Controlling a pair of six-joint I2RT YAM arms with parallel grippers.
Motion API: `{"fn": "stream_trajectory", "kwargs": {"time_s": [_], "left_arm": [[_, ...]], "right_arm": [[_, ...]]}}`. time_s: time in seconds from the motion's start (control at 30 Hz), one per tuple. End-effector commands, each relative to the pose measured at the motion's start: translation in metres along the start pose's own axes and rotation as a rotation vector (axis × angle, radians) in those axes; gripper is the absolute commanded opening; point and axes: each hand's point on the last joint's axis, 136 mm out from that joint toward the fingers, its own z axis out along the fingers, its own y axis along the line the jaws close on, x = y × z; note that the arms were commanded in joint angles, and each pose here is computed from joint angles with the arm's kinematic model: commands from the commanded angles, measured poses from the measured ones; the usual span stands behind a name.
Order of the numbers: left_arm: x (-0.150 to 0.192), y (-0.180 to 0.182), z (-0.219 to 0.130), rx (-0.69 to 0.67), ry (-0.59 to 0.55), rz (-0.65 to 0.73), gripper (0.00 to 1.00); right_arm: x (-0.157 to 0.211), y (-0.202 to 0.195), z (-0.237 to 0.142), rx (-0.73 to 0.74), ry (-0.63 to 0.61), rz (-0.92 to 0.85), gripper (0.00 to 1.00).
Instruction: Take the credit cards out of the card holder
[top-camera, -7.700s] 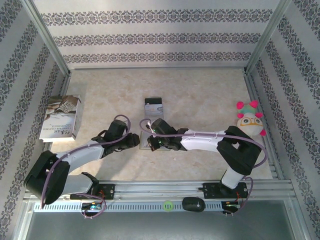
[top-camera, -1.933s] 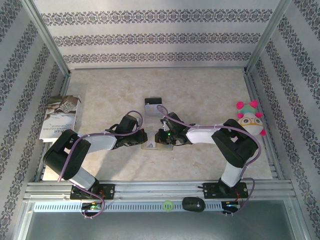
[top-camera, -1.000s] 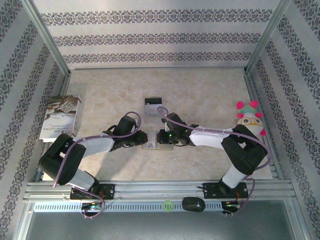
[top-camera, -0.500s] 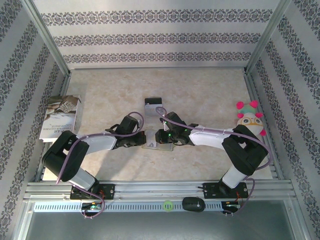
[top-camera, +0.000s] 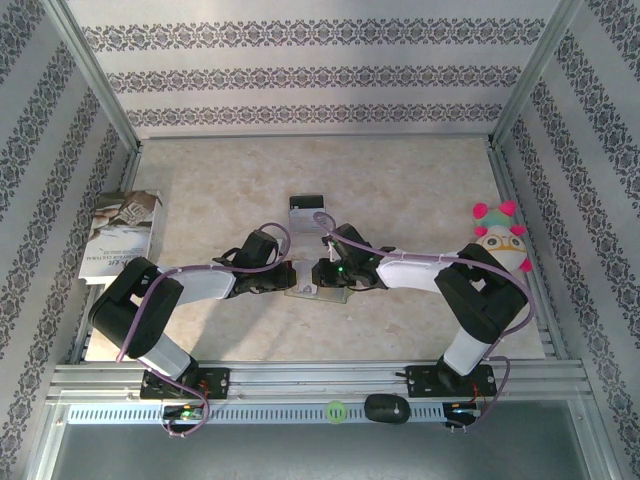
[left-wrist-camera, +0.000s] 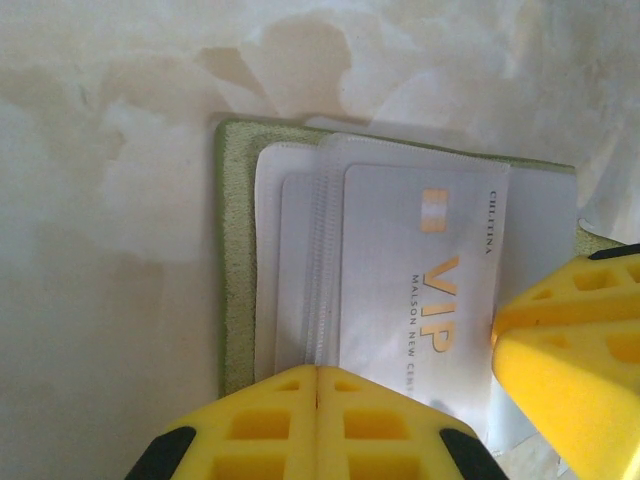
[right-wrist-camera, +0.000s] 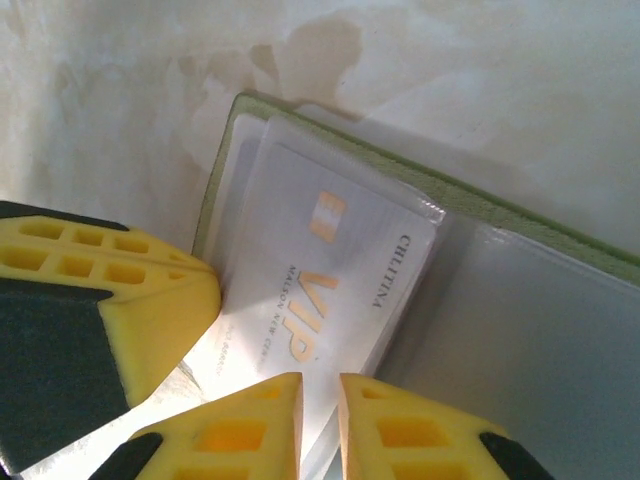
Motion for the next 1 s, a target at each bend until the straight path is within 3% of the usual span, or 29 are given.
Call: {"fn": "stream_trajectory", "kwargs": {"time_s": [0.0,0.17,0.4,0.97], "left_arm": [[0.034,0.024,0.008,-0.071,0.108,-0.046,0.01],[0.033,0.023,0.008,-0.071,0.106,-0.044,0.0],[0.035,0.024,0.009,-0.072,0.111,-0.047,0.0],[0.035,0.024,0.01,-0.066,0.114,-0.048,0.0]], "right_arm": [[-0.005,0.005,-0.01,-0.039,-0.039,0.011,0.21],[-0.009,0.001,-0.021,-0.035,-0.072,0.028,0.19],[0.001,-0.013,-0.008,-0.023,-0.02,0.079,0.17],[0.002,-0.005,0.005,-0.08,0.01,0.104,0.18]]}}
